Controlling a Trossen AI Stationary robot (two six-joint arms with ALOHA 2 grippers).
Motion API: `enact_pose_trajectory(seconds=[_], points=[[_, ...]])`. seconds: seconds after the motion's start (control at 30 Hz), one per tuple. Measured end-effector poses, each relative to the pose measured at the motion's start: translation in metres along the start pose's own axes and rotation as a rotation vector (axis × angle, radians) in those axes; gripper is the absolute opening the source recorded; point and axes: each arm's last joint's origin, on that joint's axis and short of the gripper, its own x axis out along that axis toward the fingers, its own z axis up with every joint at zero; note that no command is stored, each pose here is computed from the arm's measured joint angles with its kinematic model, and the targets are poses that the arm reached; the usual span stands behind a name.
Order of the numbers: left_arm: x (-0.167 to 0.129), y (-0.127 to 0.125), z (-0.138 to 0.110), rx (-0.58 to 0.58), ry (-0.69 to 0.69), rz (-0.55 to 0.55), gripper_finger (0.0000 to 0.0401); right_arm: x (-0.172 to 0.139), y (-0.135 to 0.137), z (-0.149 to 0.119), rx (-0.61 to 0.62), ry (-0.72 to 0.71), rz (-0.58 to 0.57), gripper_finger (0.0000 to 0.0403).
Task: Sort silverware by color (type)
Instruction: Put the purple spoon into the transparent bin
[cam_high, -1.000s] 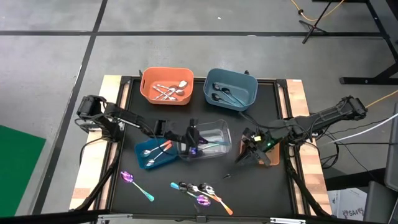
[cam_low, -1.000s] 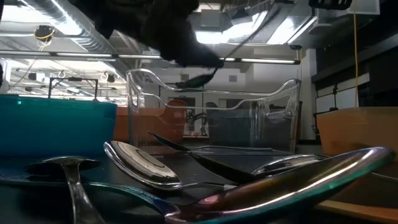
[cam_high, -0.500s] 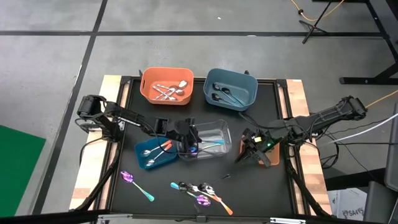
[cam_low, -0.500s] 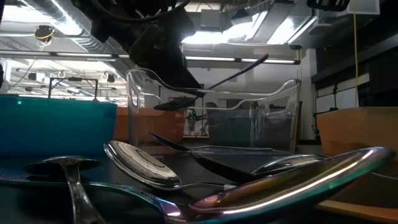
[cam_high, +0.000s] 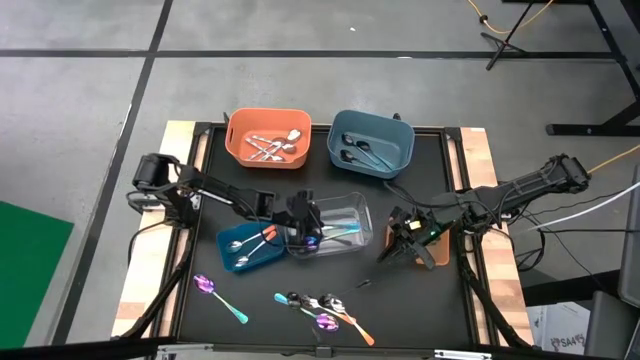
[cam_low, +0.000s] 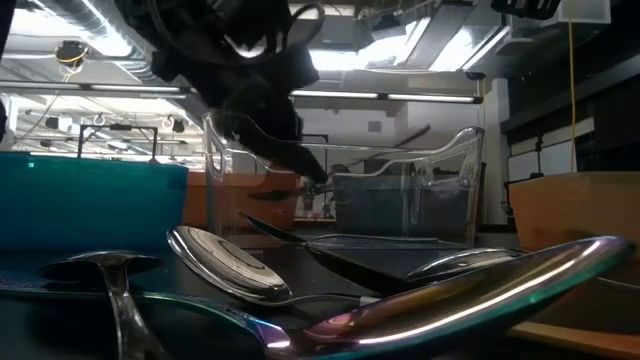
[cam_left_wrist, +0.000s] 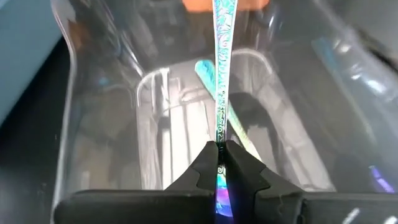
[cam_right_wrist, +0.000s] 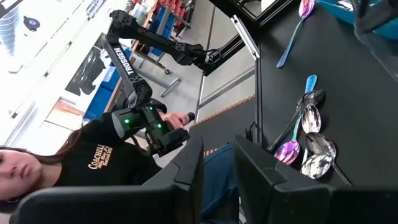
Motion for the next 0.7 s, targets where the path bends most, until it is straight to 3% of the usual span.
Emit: enact_pose_trajectory(seconds=[0.33, 0.7], points=[[0.014, -0.002, -0.011, 0.006, 0.051, 0.006, 0.0012, 0.0, -0.003, -0.001, -0.014, -0.016, -0.049, 0.0076], [0.018, -0.002, -0.013, 0.005, 0.051, 0.009, 0.0049, 0.0, -0.008, -0.002, -0.004, -0.038, -0.127, 0.0076]])
